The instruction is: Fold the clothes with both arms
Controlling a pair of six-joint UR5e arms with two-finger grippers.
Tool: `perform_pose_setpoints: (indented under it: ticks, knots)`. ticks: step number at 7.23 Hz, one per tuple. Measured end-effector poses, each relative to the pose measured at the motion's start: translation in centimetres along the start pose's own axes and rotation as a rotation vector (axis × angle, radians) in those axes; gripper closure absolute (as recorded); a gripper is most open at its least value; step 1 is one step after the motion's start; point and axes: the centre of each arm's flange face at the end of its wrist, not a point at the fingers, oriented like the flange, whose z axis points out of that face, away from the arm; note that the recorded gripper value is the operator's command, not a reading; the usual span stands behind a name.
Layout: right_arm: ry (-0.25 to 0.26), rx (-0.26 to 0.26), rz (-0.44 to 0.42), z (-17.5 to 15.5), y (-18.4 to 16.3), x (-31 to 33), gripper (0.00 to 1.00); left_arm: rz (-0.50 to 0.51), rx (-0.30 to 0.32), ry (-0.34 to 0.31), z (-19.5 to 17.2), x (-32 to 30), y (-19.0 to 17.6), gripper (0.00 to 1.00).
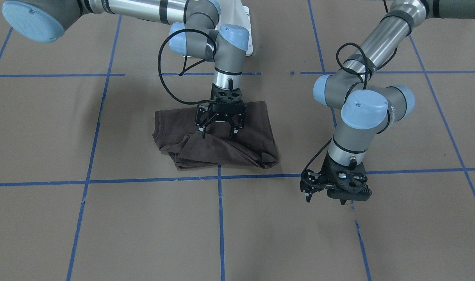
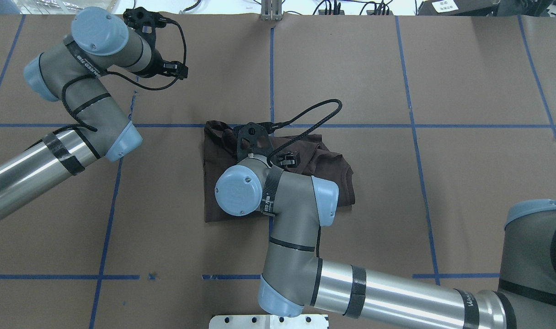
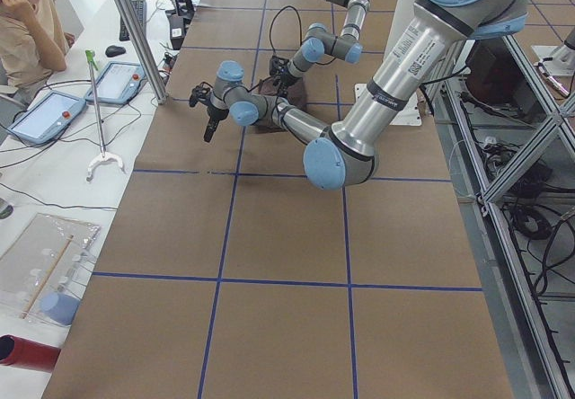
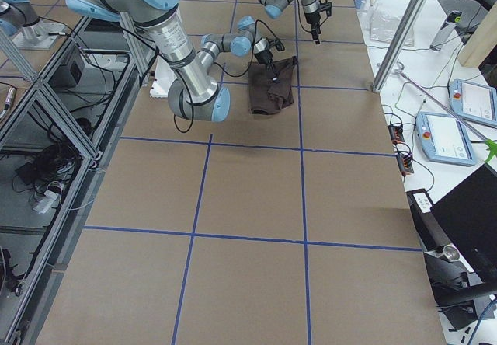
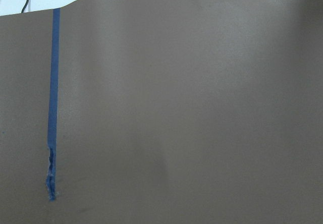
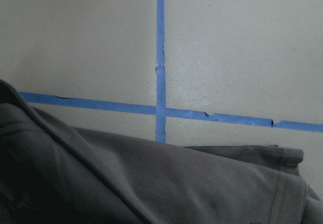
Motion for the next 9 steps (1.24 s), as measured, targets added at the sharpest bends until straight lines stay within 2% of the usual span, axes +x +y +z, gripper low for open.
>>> perform_pose_setpoints:
  ticks: [1,4,5,7,8,9]
  knots:
    - [0.003,0.004,-0.046,0.1,0.1,-0.2,0.12,-0.004,0.001,0.002,-0.2,-0.3,0.3,0.0]
    - [0.034,0.022,-0.163,1.1,0.5,0.0,0.68,-0.014,0.004,0.006,-0.7,-0.9,0.9,0.0]
    - [0.049,0.034,-0.202,1.5,0.4,0.3,0.79,-0.017,0.002,0.006,-0.7,-0.9,0.9,0.0]
    - [0.07,0.052,-0.24,2.3,-0.8,1.3,0.79,-0.022,0.002,0.007,-0.7,-0.9,0.9,0.0]
    - [0.081,0.061,-0.246,2.7,-2.1,2.3,0.72,-0.024,0.002,0.007,-0.7,-0.9,0.9,0.0]
    - [0.1,0.069,-0.246,3.5,-3.7,3.4,0.01,-0.028,0.0,0.005,-0.6,-1.1,1.0,0.0]
